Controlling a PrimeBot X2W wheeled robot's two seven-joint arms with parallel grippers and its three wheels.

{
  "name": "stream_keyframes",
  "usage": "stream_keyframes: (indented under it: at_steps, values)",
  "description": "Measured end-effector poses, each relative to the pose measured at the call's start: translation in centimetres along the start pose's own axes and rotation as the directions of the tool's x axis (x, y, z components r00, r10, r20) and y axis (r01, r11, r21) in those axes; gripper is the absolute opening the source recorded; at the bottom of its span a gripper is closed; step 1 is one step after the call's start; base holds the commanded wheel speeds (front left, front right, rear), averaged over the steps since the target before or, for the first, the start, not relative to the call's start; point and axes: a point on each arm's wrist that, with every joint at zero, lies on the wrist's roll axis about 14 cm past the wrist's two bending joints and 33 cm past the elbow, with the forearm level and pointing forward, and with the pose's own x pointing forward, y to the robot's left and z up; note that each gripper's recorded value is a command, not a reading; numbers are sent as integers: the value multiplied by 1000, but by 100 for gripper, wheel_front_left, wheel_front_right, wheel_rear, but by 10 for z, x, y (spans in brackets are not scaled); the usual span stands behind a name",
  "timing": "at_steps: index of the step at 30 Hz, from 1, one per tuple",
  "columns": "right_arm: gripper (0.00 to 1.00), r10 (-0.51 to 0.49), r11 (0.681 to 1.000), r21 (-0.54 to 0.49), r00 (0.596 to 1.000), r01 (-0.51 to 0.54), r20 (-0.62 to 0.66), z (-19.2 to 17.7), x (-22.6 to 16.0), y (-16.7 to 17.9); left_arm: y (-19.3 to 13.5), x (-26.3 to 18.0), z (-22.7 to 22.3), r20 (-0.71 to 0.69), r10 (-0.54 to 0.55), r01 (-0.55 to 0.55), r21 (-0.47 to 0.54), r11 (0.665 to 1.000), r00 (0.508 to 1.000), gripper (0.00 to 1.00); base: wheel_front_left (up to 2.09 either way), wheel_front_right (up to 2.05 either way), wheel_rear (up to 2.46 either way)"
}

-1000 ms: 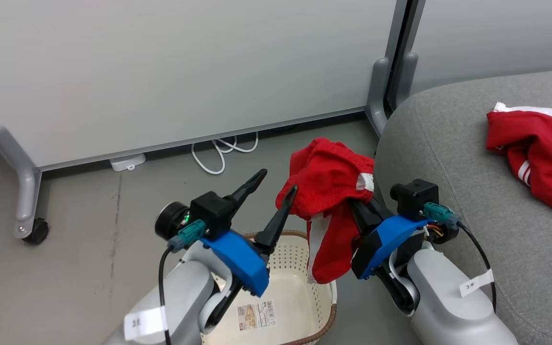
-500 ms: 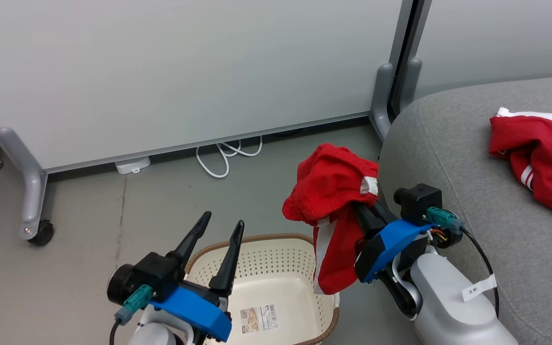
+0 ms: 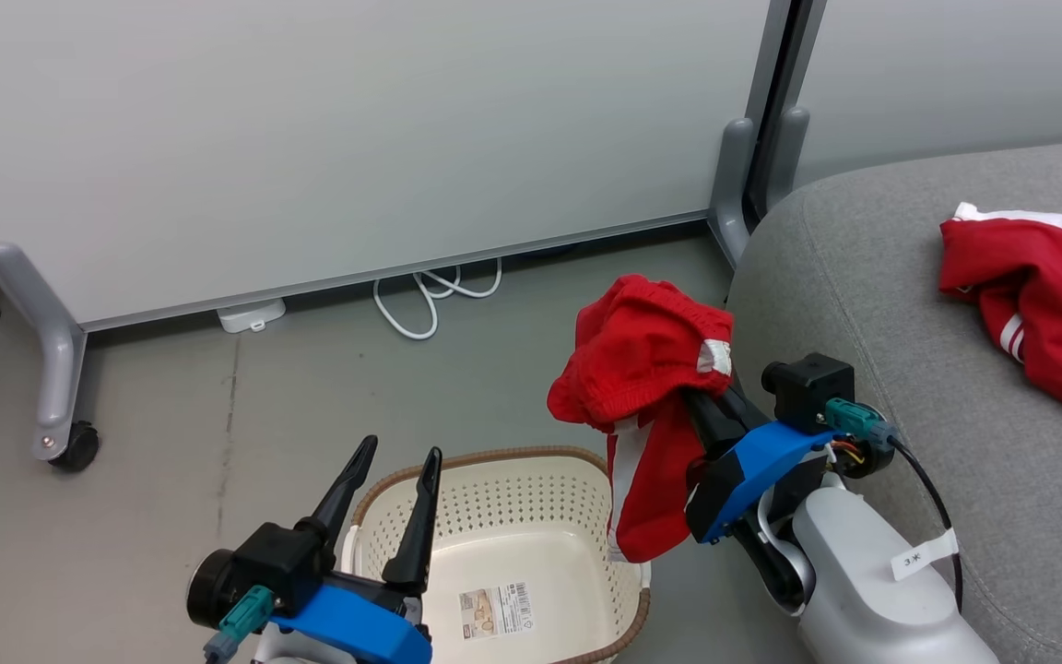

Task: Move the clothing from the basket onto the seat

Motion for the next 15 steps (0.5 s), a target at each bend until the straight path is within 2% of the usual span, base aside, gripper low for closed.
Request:
stream_keyframes:
  at_steps: [15]
  values:
    - [0, -65, 998, 10, 998, 65, 3, 0, -13, -23, -12, 13, -7, -18, -49, 49, -1, 999, 999, 100, 0, 0, 0]
